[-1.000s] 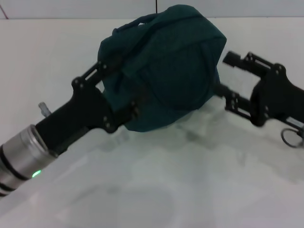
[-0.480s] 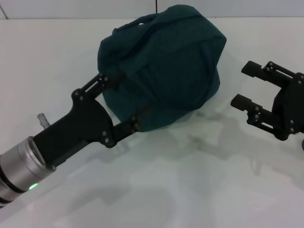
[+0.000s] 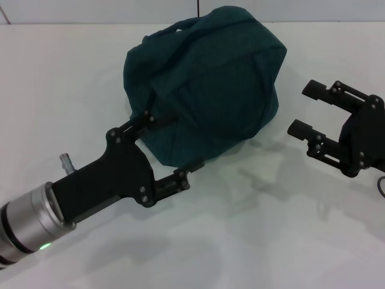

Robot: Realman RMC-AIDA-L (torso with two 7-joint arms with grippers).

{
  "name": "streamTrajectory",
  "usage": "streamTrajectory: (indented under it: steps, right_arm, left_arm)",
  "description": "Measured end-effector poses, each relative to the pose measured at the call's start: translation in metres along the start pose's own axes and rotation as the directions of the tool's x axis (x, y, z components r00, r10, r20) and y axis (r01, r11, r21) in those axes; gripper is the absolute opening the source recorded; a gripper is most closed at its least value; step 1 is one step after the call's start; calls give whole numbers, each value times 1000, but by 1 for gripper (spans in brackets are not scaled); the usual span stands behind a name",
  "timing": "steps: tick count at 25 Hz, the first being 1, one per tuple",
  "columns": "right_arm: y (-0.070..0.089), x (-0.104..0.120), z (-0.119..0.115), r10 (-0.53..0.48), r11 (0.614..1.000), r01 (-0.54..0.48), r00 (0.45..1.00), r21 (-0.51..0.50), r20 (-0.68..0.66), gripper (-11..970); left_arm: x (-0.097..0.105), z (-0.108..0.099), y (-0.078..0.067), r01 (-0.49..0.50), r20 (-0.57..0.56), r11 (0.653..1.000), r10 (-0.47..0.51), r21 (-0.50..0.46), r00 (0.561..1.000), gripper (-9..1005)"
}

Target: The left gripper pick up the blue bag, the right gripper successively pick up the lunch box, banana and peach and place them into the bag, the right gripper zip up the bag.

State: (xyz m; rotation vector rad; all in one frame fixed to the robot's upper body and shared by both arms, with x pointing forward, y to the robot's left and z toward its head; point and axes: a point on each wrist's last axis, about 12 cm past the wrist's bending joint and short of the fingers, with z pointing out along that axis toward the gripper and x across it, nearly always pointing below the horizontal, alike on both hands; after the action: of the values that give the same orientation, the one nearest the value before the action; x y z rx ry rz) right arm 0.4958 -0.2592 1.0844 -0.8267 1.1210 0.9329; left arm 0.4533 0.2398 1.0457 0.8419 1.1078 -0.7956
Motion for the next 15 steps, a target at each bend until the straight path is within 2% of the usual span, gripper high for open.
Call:
streamTrajectory:
  steps: [15]
  right_arm:
    - [0,1,0,0,1000,0,1000,5,-6,632]
  left_arm:
    - [0,-1,-2,4,5,1000,-4,1,1000,757]
